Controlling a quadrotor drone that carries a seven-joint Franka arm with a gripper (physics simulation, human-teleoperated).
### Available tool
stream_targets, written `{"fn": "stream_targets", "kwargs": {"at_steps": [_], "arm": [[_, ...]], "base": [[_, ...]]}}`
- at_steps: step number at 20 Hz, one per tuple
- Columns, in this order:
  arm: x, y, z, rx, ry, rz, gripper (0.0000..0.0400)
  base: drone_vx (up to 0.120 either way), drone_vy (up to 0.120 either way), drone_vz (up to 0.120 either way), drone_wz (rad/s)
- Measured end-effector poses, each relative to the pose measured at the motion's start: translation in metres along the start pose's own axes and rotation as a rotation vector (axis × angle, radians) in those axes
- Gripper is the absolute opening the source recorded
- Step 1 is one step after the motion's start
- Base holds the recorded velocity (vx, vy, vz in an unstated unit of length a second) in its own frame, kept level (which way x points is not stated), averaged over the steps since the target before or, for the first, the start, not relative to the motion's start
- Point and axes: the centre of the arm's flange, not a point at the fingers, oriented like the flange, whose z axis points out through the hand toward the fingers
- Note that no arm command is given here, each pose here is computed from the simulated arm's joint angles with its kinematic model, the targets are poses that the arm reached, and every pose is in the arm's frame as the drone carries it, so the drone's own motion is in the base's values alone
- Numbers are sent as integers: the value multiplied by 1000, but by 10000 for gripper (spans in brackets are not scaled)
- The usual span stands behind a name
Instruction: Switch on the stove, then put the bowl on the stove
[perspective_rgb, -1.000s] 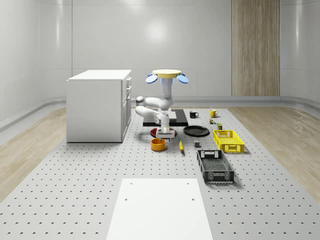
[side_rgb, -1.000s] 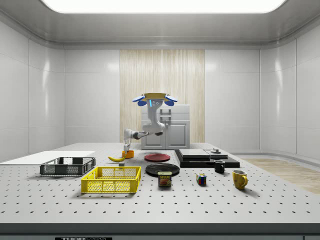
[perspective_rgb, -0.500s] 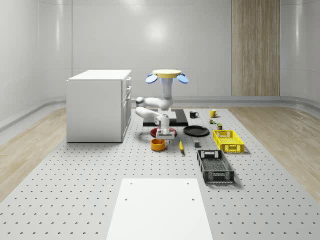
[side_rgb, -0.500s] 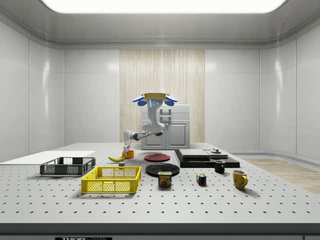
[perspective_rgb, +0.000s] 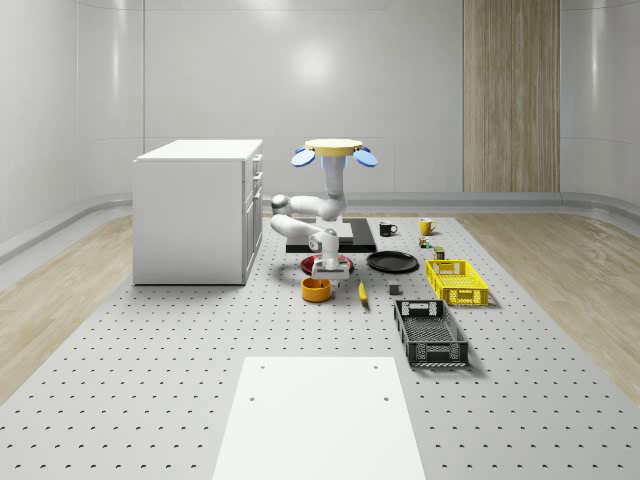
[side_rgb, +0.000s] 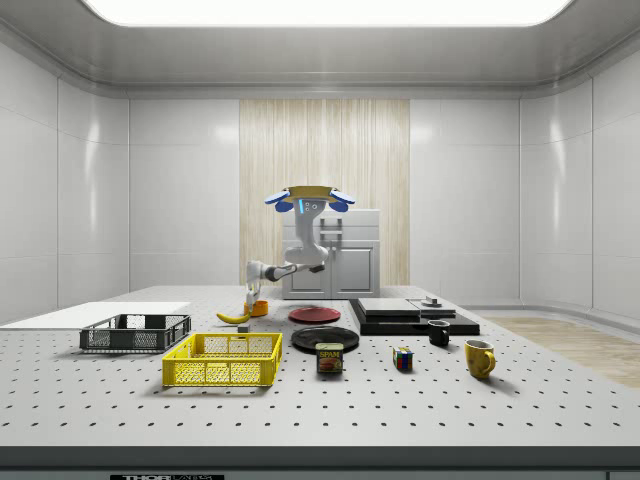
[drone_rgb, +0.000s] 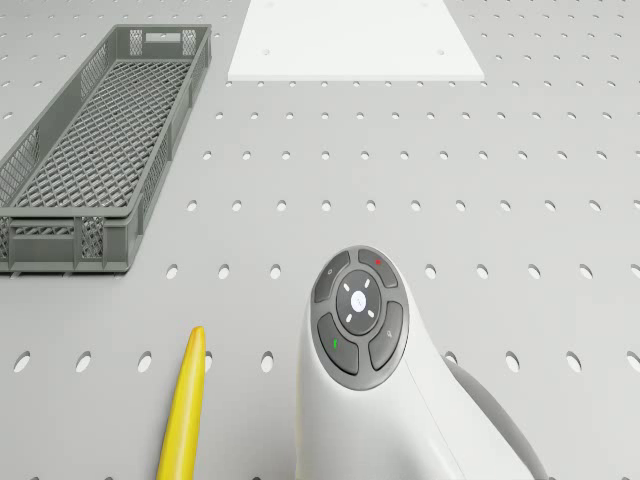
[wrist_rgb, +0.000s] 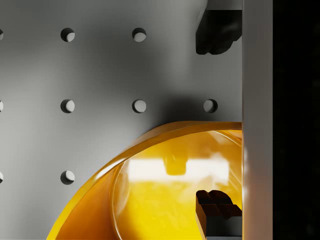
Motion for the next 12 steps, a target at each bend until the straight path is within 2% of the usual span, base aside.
{"fn": "stream_targets", "kwargs": {"at_steps": [2,5,8,12], "arm": [[0,0,0,0,0,0,254],[0,0,0,0,0,0,173],[0,0,0,0,0,0,134],[0,0,0,0,0,0,113]], "base": [[0,0,0,0],[0,0,0,0],[0,0,0,0],[0,0,0,0]]}}
